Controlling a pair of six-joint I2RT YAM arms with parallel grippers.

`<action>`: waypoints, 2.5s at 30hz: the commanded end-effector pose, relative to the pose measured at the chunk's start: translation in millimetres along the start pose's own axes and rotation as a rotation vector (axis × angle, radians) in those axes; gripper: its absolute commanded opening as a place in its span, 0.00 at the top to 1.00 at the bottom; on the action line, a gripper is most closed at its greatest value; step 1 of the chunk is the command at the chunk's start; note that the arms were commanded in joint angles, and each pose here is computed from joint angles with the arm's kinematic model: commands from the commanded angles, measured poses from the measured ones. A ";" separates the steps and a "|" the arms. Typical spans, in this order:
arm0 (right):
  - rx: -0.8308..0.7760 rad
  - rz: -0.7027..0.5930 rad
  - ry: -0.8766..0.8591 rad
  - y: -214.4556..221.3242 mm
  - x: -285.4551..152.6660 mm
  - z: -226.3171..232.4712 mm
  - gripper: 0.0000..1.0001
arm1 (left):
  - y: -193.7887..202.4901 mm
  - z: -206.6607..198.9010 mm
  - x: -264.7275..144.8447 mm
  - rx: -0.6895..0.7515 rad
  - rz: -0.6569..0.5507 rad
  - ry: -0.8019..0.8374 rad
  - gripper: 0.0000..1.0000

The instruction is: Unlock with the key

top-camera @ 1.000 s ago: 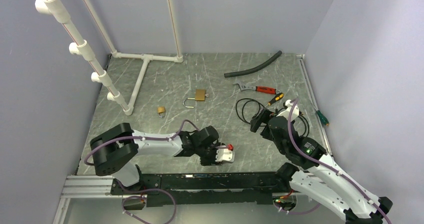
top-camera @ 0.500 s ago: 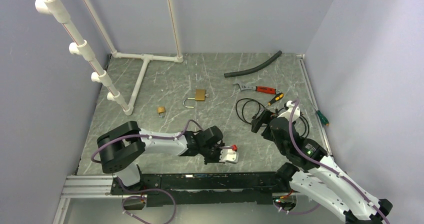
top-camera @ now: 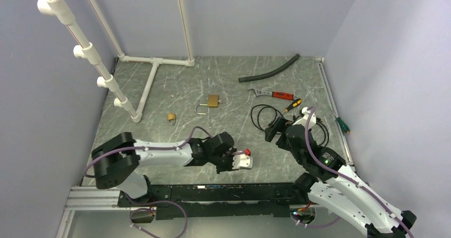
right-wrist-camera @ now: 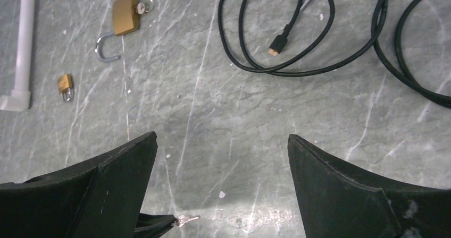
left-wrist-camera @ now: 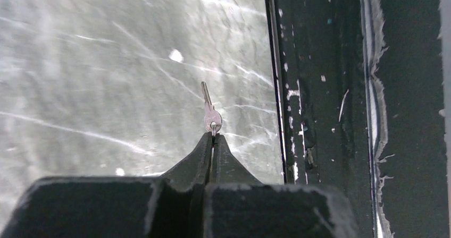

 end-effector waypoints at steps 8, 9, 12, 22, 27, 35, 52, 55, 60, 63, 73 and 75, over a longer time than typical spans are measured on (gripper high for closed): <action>0.194 -0.110 -0.132 -26.2 0.1 28.1 0.07 | -52.2 0.1 -74.6 -0.060 -0.242 -0.276 1.00; 0.234 -0.127 -0.159 -28.7 -0.1 31.4 0.07 | -53.6 0.9 -79.5 -0.073 -0.266 -0.309 1.00; 0.354 -0.139 -0.220 -32.0 2.1 41.8 0.11 | -58.6 9.3 -90.9 -0.157 -0.391 -0.466 1.00; 0.403 -0.149 -0.430 -52.1 13.7 86.4 0.24 | -76.8 23.9 -87.2 -0.404 -0.711 -0.614 1.00; 0.386 -0.062 -0.464 -39.3 28.8 98.6 0.28 | -79.0 31.2 -85.2 -0.395 -0.715 -0.674 1.00; 0.389 0.005 -0.495 -24.8 43.2 106.4 0.48 | -72.8 37.7 -75.7 -0.378 -0.692 -0.720 1.00; 0.383 0.085 -0.486 -10.7 54.9 110.3 0.73 | -73.1 45.1 -74.0 -0.397 -0.726 -0.793 1.00; 0.381 0.089 -0.483 -9.8 55.2 110.5 0.76 | -73.6 45.4 -74.5 -0.404 -0.730 -0.798 1.00; 0.383 0.093 -0.482 -9.3 55.5 110.5 0.81 | -75.6 46.9 -73.4 -0.410 -0.732 -0.802 1.00; 0.379 0.094 -0.484 -9.1 55.5 111.1 0.82 | -77.1 47.8 -71.8 -0.415 -0.737 -0.805 1.00; 0.361 0.116 -0.462 -4.9 58.4 110.9 0.83 | -81.8 50.6 -73.1 -0.429 -0.760 -0.826 1.00; 0.354 0.115 -0.454 -4.7 58.8 110.4 0.83 | -81.5 50.3 -74.4 -0.432 -0.763 -0.830 1.00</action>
Point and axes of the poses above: each gripper's point midway between its finger pads, its own x axis out along the fingers, its own z axis along the line the jaws close on, y = z × x, the point moved 9 cm from there along -x, back along the fingers, and after that the axes turned 9 degrees about -x, right-handed, at the moved point
